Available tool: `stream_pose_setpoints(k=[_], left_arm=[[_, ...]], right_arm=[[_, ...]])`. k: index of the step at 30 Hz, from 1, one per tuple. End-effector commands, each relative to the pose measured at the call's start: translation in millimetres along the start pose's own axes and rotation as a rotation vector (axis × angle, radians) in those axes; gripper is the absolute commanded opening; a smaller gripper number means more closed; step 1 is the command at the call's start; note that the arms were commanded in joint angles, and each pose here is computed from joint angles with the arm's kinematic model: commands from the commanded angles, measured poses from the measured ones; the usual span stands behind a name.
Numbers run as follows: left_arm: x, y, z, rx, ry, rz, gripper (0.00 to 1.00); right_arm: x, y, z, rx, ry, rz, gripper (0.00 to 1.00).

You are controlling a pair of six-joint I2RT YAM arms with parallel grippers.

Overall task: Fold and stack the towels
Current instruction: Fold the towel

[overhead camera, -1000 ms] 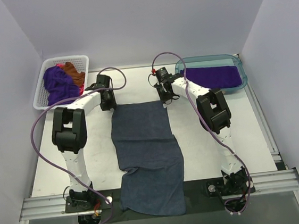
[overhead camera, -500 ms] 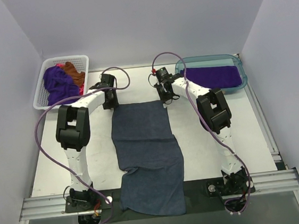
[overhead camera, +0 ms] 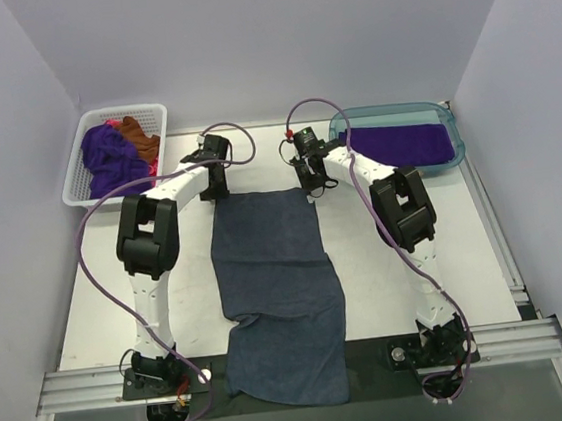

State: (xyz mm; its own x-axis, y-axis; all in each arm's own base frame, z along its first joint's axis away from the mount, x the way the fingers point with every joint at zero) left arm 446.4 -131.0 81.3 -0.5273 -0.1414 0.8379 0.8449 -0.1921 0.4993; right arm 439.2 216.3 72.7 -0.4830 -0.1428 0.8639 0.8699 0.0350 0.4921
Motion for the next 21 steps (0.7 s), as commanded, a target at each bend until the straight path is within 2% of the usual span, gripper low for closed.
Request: stream_pose_setpoints(k=[1, 4, 6, 9, 15, 18, 21], left_arm=[[-18, -33, 3, -0.063, 0.100, 0.164, 0.39], [-15, -34, 8, -0.051, 0.135, 0.181, 0.39], [-14, -34, 10, -0.055, 0.146, 0.188, 0.46], [-15, -36, 8, -0.064, 0.126, 0.217, 0.50], [-14, -50, 7, -0.037, 0.094, 0.308, 0.45], [-8, -57, 14, 0.017, 0.096, 0.324, 0.40], [-1, -60, 23, 0.042, 0.097, 0.315, 0.40]], right_arm=[[1, -44, -11, 0.034, -0.055, 0.190, 0.00], [1, -44, -13, 0.034, -0.057, 0.191, 0.00], [1, -45, -13, 0.037, -0.056, 0.191, 0.00], [2, -45, -13, 0.033, -0.053, 0.191, 0.00], [6, -44, -12, 0.032, -0.045, 0.183, 0.00], [8, -44, -13, 0.033, -0.043, 0.180, 0.00], [10, -44, -13, 0.030, -0.037, 0.178, 0.00]])
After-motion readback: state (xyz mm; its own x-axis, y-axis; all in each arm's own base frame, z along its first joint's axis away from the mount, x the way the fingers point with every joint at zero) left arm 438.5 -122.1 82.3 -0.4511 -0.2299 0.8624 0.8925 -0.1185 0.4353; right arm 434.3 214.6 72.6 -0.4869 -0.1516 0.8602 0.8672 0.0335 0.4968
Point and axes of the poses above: each gripper's point midway between its finger pads, its own x axis back along the fingers, its own z axis along the line the jaws close on, y = z × x, the point moved 7 cm from there along x, back along the fingers, and after that the axes turned 14 degrees about -x, right-handed, at the moved point
